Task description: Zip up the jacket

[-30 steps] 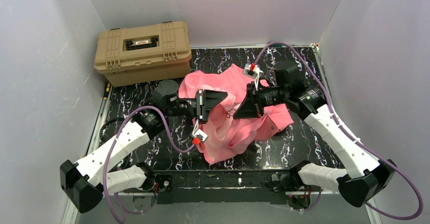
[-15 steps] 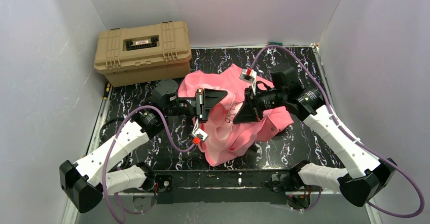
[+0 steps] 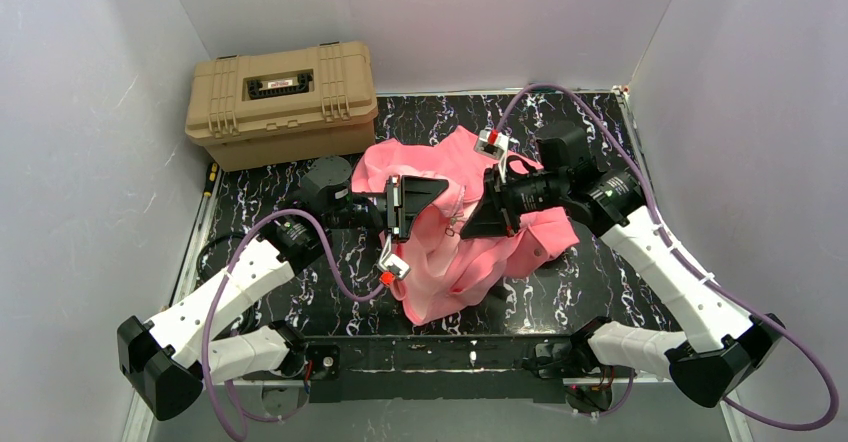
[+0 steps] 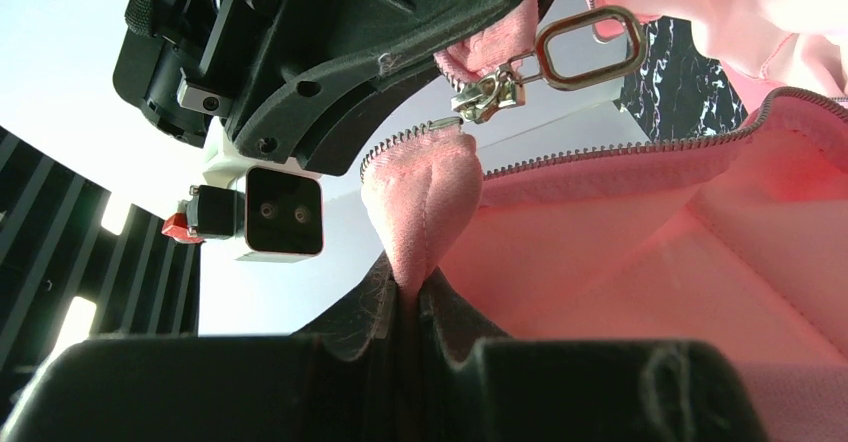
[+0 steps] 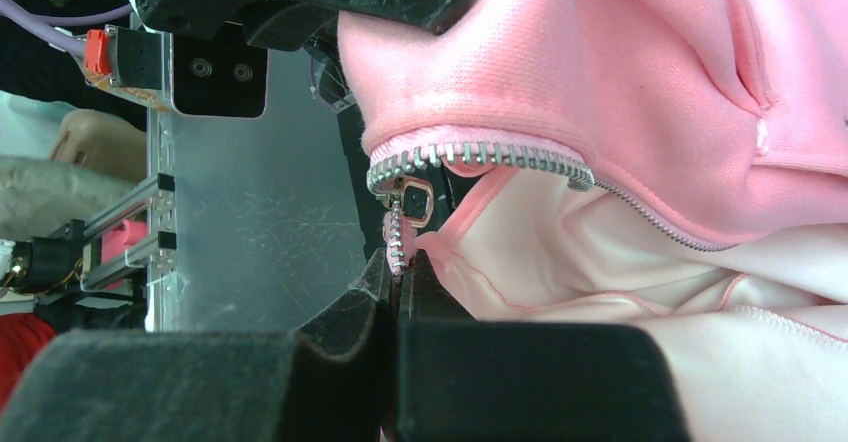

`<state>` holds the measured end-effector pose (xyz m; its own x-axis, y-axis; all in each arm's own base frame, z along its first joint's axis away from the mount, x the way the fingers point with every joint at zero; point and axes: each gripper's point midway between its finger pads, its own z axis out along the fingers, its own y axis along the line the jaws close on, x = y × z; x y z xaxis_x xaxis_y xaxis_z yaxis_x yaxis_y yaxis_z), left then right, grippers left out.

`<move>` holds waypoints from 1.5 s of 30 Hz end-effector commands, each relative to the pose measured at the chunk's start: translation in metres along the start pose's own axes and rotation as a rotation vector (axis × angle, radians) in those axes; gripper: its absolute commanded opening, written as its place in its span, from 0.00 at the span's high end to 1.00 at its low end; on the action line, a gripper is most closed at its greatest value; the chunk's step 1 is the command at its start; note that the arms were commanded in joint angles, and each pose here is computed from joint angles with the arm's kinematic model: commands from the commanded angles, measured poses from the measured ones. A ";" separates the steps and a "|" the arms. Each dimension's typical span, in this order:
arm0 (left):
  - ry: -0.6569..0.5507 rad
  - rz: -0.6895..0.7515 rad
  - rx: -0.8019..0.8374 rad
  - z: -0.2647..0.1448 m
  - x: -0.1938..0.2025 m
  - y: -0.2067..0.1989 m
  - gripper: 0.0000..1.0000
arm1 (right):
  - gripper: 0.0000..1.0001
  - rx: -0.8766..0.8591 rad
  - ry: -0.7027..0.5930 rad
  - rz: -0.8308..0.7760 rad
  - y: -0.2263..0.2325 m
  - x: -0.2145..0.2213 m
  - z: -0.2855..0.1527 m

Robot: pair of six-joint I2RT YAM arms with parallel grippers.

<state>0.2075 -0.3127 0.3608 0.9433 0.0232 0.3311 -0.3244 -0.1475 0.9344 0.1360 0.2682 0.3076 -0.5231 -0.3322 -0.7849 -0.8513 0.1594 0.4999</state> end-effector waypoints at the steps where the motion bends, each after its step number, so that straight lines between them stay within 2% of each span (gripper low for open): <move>1: 0.003 0.074 -0.057 -0.008 0.000 0.028 1.00 | 0.99 -0.030 -0.034 -0.057 0.012 -0.016 -0.003; 45: 0.001 0.096 -0.031 -0.008 -0.002 0.022 1.00 | 0.99 0.047 -0.049 -0.076 0.008 -0.021 -0.011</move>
<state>0.2067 -0.3125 0.3576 0.9358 0.0134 0.3522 -0.3456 -0.1614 0.9244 0.1441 0.2689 0.3037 -0.5206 -0.3362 -0.7848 -0.8538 0.1987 0.4812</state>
